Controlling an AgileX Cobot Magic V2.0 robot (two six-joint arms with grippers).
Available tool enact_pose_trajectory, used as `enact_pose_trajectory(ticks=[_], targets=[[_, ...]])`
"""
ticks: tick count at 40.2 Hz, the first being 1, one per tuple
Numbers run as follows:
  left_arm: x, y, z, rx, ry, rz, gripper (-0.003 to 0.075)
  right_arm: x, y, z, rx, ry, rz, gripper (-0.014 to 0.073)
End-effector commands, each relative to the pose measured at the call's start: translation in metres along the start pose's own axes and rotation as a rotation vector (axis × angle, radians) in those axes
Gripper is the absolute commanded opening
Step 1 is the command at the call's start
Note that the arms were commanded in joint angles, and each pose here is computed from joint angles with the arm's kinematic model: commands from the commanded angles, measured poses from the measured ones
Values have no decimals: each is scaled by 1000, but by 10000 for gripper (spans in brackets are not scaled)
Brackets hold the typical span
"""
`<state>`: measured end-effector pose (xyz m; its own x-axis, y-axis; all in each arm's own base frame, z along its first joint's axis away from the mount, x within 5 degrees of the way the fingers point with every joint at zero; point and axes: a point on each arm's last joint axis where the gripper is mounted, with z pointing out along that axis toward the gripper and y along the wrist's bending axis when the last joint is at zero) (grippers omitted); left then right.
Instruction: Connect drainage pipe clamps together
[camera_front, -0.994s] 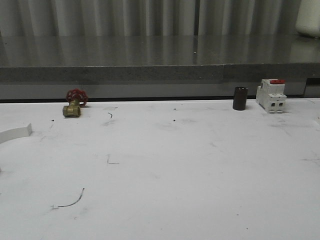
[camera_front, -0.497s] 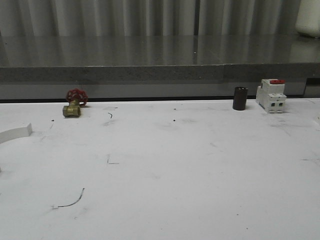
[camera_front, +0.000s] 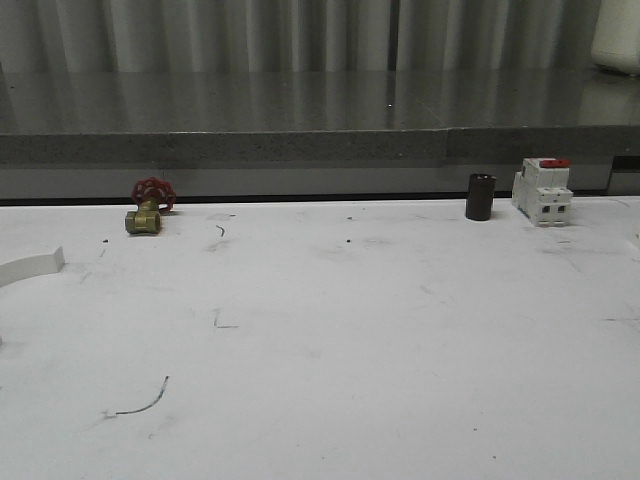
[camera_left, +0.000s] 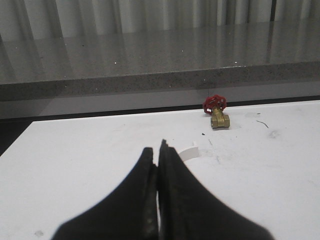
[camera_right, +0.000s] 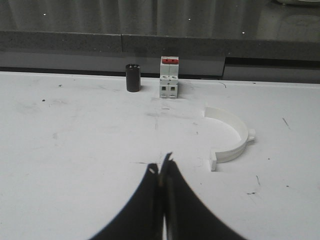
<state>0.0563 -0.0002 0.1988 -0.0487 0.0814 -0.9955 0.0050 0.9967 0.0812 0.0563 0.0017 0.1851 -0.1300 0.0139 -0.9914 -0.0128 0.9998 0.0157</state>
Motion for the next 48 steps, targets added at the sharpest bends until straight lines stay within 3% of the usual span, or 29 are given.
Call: enact_pose_trajectory(ticks=[1,7,16,22,30,36,44,48], targets=[[-10,1,-2,-11,-114,-12,-20,-11,-1,-2,8,-111,-6,-114],[-13,1,-3,-16,-153,-5,-20,-15,-1,-3,12,-150,-6,-114],[-47,5,-12,-43,-417,-41,-20,-42,-1,-11,19,-279,-7,-114],[-81,7,-19,-31,-361,-27,-20,-79,1,-27,5,-313,-7,-112],[-115,9,0,-7,-143,-23,-20,-116,3,-20,-16,-161,28,-112],[-123,10,20,-1,-60,-16,-20,-124,3,-1,-16,-67,32,-112],[-123,10,23,0,-46,-16,-18,-124,3,2,-15,-56,33,-103],[-123,10,23,0,-46,-16,59,-125,3,2,-15,-59,33,-32]])
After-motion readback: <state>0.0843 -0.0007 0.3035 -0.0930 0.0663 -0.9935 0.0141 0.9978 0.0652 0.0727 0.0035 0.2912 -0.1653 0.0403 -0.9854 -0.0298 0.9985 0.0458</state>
